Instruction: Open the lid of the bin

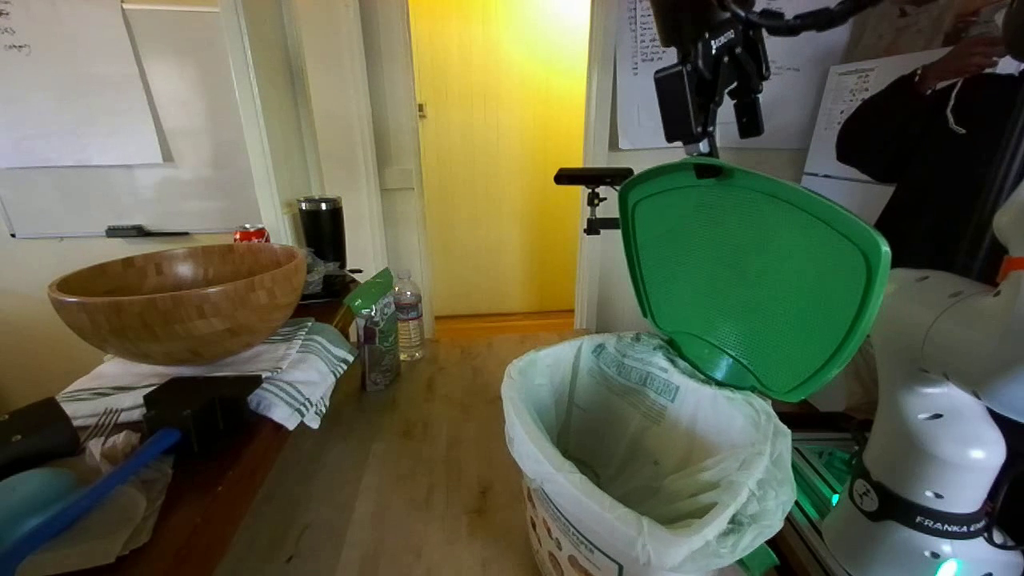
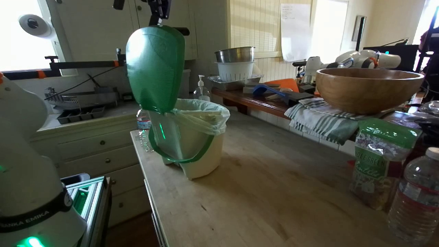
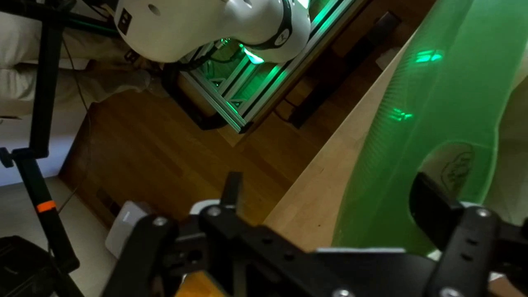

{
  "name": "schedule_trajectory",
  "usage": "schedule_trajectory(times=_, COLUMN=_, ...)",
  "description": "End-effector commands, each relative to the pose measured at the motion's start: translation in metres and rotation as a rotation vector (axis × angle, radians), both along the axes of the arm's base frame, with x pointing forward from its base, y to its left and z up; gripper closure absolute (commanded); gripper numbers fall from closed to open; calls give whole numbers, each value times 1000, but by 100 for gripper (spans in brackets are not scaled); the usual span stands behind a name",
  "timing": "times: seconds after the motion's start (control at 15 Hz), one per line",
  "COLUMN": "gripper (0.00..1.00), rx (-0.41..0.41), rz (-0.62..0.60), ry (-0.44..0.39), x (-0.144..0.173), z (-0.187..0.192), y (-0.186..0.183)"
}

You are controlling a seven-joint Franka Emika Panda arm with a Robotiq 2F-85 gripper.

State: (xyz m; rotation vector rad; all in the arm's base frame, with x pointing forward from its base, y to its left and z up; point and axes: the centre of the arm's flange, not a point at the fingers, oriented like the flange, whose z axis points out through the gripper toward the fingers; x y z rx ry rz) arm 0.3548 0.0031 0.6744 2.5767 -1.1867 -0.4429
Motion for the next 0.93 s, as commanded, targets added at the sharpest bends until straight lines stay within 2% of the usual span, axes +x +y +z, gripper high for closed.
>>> schedule_trajectory(times=0.0, gripper=0, rx=17, rz=37, ry=-47, x=-11, z=-7, y=-7)
schedule_trajectory(times=0.87, gripper=0, rx=59, rz=61, ry=-112, x=-13, z=-4, y=-25)
